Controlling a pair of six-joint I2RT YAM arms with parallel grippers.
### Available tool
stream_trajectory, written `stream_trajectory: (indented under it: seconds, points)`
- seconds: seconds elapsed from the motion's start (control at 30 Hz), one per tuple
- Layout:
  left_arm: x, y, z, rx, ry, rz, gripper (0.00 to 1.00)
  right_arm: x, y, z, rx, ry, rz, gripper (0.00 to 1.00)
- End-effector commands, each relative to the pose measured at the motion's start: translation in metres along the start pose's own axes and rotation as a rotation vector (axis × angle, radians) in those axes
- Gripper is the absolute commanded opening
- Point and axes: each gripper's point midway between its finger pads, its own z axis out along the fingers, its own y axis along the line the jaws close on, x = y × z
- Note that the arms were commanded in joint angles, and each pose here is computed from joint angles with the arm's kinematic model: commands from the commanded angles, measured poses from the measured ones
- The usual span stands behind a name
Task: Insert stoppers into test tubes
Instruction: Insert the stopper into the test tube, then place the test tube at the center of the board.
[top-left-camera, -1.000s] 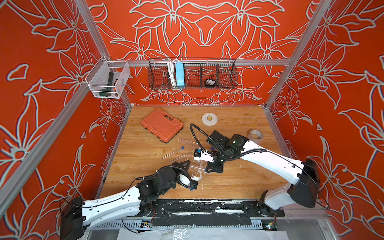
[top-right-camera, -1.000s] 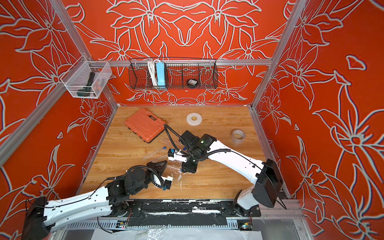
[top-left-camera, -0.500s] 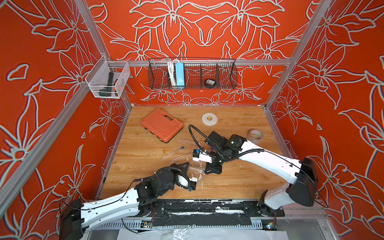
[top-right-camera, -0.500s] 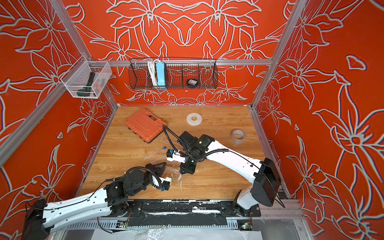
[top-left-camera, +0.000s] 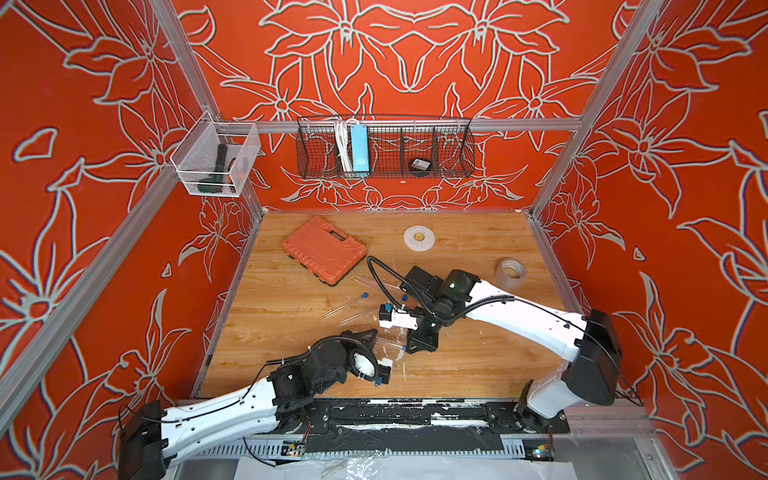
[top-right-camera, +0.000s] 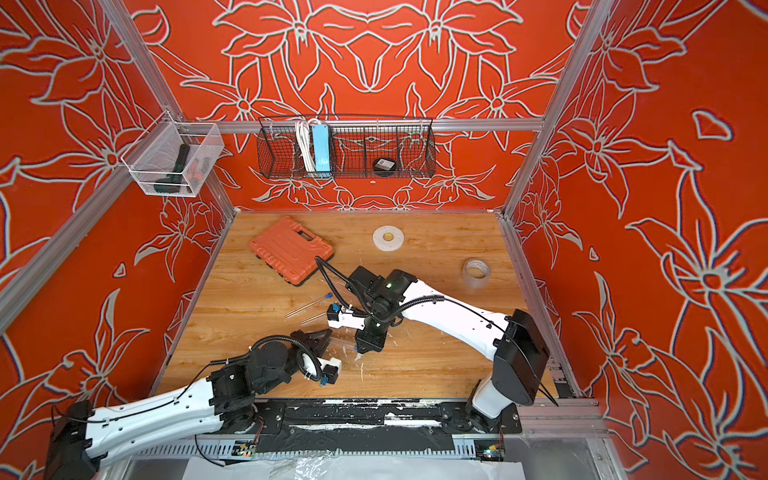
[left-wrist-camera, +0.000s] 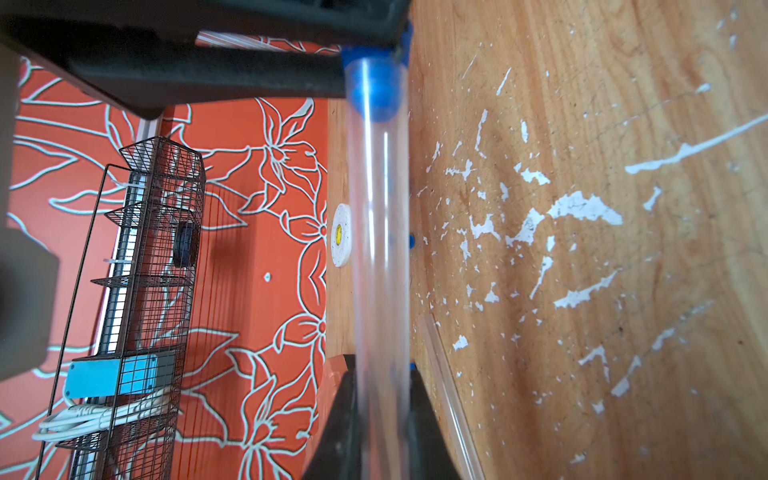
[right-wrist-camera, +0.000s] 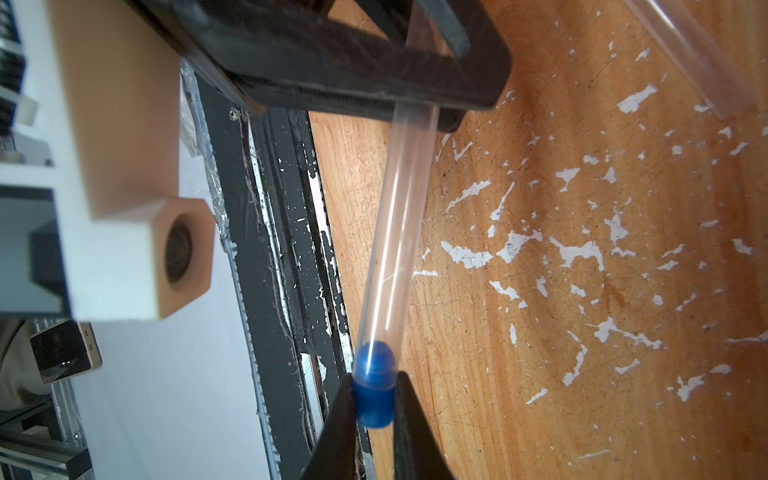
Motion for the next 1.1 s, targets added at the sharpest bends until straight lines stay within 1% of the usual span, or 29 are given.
stream_trajectory:
  seconds: [0.0, 0.13, 0.27, 0.37, 0.47, 0.53, 0.6, 0.67, 0.77, 0.9, 0.97, 1.07]
  points:
    - [-0.084, 0.039, -0.023, -0.090, -0.421, -0.018, 0.00, -0.137, 0.012, -0.047, 0.049, -0.521, -0.314, 0.03]
    - [-0.070, 0.033, -0.018, -0.081, -0.345, 0.024, 0.00, -0.123, 0.004, -0.048, 0.108, -0.497, -0.298, 0.05]
    - [-0.052, 0.026, -0.012, -0.063, -0.236, 0.085, 0.00, -0.099, -0.006, -0.049, 0.147, -0.459, -0.259, 0.11]
    - [-0.033, 0.023, -0.005, -0.030, -0.118, 0.113, 0.00, -0.077, -0.009, -0.054, 0.176, -0.430, -0.230, 0.21]
    - [-0.013, 0.012, 0.000, 0.061, 0.002, 0.112, 0.00, -0.052, -0.013, -0.061, 0.212, -0.404, -0.185, 0.33]
    - [-0.001, 0.007, 0.002, 0.109, 0.069, 0.086, 0.00, -0.036, -0.015, -0.066, 0.228, -0.408, -0.147, 0.42]
    - [0.007, 0.003, 0.002, 0.139, 0.099, 0.044, 0.00, -0.027, -0.012, -0.074, 0.229, -0.443, -0.119, 0.49]
    - [0.012, 0.002, 0.003, 0.165, 0.120, -0.001, 0.00, -0.022, -0.008, -0.082, 0.218, -0.499, -0.094, 0.53]
    - [0.023, -0.001, 0.004, 0.210, 0.170, -0.072, 0.00, -0.017, -0.011, -0.098, 0.227, -0.595, -0.022, 0.53]
    - [0.034, -0.002, 0.006, 0.280, 0.205, -0.190, 0.00, -0.003, -0.037, -0.120, 0.268, -0.714, 0.164, 0.51]
    - [0.041, -0.005, 0.006, 0.315, 0.224, -0.239, 0.00, 0.005, -0.047, -0.121, 0.282, -0.730, 0.228, 0.50]
    - [0.055, -0.011, 0.008, 0.362, 0.254, -0.328, 0.00, 0.016, -0.056, -0.117, 0.304, -0.724, 0.279, 0.49]
